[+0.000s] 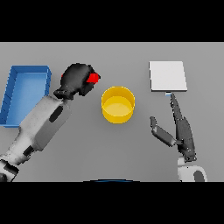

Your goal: Pick up the red beaker and tilt it to pour out 1 green nut into yellow bowl. Pick up the yellow bowl and place it on the metallic measuring scale.

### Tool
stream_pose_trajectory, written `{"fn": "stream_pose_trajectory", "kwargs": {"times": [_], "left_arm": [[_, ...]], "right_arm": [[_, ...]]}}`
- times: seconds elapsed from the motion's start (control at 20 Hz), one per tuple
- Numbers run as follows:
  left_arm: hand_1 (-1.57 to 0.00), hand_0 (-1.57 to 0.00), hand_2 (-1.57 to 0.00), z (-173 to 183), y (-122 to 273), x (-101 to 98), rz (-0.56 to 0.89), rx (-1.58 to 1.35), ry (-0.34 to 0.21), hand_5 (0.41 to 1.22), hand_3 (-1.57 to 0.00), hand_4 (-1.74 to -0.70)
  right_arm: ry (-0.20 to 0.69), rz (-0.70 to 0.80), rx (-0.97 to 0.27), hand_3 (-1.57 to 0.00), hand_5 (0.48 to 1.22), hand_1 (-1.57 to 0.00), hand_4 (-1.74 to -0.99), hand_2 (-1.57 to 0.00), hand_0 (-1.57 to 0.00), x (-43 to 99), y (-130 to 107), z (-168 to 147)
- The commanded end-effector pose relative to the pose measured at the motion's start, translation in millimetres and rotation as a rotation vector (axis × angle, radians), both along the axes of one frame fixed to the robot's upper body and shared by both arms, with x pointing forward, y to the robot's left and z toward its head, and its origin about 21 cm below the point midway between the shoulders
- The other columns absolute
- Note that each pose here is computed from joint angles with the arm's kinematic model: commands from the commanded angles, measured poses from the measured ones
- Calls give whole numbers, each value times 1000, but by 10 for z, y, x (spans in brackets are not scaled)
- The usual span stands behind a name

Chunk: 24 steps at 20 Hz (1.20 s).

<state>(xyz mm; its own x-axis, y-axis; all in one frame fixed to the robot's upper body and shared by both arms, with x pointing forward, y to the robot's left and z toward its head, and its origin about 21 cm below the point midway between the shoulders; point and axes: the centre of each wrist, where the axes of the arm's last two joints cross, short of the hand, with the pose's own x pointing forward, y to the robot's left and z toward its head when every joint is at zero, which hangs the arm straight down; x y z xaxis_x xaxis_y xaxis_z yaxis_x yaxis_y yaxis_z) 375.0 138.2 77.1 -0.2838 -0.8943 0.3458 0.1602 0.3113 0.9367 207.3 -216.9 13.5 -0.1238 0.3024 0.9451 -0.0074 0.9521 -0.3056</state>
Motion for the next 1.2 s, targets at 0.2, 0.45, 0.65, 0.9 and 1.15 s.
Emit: {"fn": "stream_pose_trajectory", "kwargs": {"times": [0.2,0.45,0.65,0.9,1.15], "left_arm": [[-1571,-1571,-1571,91,-171,31,-98,253,-63,1196,-1571,-1691],[-1571,-1571,-1571,264,-358,91,-223,538,-75,1213,-1327,-1695],[-1571,-1571,-1571,290,-548,109,-360,719,-104,1218,-1420,-1718],[-1571,-1571,-1571,248,-696,108,-437,955,-133,1220,-1522,-1734],[-1571,-1571,-1571,304,-826,101,-505,1134,-187,1221,-1555,-1739]], "right_arm": [[-7,6,-3,1,705,1,-1282,1,1,-10,-20,-1],[5,-7,44,1,685,1,-1288,1,1,-2,24,-78],[7,-23,81,1,657,1,-1294,1,1,8,33,-93],[-12,-23,88,1,634,1,-1291,1,1,4,18,-100],[4,-38,67,1,609,1,-1278,1,1,10,19,-98]]}}
